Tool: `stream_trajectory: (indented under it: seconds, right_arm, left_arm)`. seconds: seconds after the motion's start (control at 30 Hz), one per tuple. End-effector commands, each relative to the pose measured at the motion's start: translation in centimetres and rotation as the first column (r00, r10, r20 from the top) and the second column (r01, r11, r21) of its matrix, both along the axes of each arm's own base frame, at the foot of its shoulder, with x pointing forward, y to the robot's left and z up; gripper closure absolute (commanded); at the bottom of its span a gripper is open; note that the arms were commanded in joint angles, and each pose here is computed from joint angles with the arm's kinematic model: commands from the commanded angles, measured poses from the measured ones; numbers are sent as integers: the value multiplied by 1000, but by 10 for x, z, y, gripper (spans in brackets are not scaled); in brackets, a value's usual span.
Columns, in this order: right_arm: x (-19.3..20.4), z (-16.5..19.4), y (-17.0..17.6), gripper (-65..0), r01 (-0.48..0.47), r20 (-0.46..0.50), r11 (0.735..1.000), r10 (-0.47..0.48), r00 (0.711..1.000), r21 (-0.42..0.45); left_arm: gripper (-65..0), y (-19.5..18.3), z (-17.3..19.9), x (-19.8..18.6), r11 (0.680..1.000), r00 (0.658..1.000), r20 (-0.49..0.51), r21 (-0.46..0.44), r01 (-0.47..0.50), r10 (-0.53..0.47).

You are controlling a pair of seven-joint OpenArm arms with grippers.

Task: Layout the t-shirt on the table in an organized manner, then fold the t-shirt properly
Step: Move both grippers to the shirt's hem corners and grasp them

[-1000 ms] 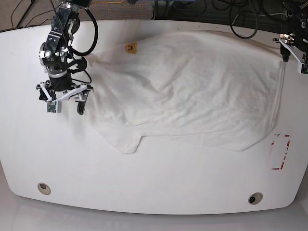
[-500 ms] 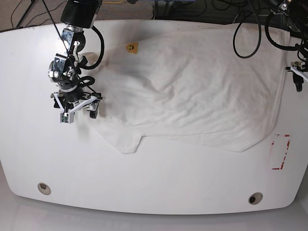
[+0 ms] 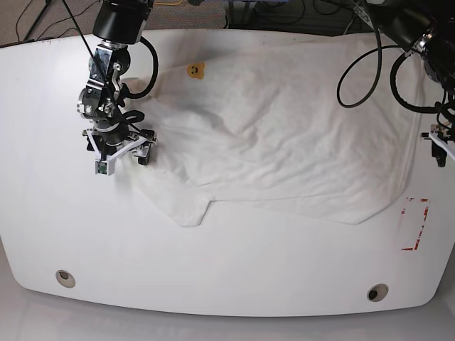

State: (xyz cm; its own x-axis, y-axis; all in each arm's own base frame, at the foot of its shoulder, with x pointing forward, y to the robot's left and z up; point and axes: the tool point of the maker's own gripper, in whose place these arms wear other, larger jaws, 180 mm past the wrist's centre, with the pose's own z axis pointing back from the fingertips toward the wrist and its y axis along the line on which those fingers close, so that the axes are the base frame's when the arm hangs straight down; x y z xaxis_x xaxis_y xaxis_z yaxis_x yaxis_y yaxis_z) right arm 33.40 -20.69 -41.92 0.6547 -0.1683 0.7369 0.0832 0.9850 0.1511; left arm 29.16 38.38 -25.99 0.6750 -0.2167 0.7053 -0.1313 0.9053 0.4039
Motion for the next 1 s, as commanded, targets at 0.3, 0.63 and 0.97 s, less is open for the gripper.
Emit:
stream_trajectory:
  seconds: [0.3,0.63,0.97]
  right_arm:
    - [9,0,26,-469,-39,19,999,38,999,37]
    - [9,0,26,-163,-39,19,999,38,999,37]
    - [10,2,25,-3,-39,24,999,39,999,33]
  left_arm:
    - [-378,5,-24,63,982,998,65,-189,24,-11]
    - [-379,-23,-68,114,934,992,81,-336,119,-97]
    - [-381,-42,-95,140,873,985,130,-460,163,-115]
